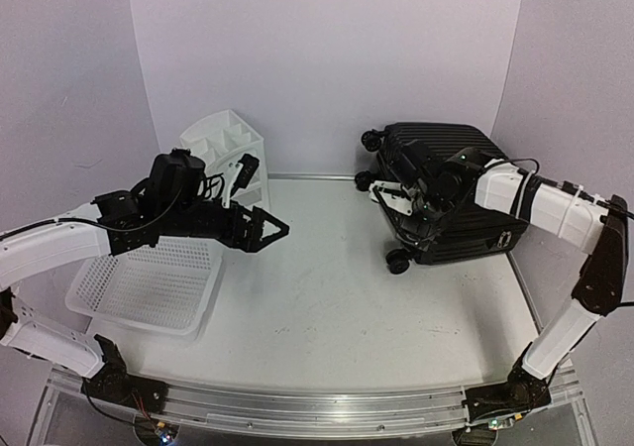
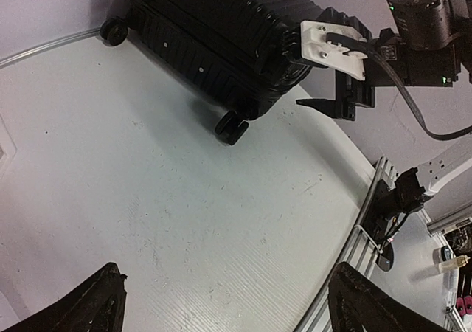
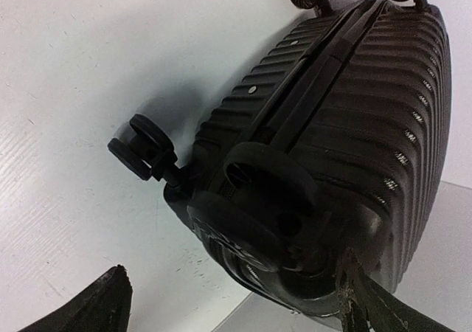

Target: Open, take out, and arrange the luggage

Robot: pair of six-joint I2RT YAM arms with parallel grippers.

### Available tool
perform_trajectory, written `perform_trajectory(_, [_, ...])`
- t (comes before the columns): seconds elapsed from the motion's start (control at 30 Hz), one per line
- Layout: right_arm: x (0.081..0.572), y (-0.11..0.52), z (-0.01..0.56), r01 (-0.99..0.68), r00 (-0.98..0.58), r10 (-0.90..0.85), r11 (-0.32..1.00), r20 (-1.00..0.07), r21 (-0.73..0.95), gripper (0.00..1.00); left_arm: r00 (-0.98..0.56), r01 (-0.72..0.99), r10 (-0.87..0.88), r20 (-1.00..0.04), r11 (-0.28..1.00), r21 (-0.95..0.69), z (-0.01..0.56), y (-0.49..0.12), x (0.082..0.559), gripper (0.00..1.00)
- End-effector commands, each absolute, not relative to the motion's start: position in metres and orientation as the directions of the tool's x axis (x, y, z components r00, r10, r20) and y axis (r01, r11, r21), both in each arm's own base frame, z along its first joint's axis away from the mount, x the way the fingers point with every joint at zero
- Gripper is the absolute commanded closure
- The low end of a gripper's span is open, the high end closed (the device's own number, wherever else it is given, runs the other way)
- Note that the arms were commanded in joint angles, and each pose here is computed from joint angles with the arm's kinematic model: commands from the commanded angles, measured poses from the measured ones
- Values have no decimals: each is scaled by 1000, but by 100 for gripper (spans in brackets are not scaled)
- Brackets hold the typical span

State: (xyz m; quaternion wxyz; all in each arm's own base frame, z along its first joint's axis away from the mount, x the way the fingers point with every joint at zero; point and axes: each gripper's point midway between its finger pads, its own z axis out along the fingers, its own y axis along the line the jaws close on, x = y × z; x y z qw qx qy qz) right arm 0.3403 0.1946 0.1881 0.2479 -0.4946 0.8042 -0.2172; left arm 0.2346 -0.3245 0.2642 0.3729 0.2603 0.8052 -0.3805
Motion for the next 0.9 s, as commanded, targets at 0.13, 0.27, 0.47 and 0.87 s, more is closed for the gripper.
perform_trajectory(0.13, [372, 188, 215, -706, -241, -965, 250, -107, -662, 10, -526, 721, 70, -847, 564, -401, 293, -322, 237, 4])
perform_trajectory(0.27, [367, 188, 204, -771, -153, -984, 178, -95, -611, 12, -521, 726, 69, -851, 559, -400, 295, -321, 234, 4])
perform_trajectory(0.47, [373, 195, 193, -805, -84, -991, 129, -104, -579, 13, -519, 727, 71, -852, 560, -396, 296, -321, 235, 4])
perform_trajectory(0.87, [394, 183, 170, -802, -59, -997, 23, 41, -596, 29, -514, 727, 71, -855, 564, -391, 297, -319, 235, 3])
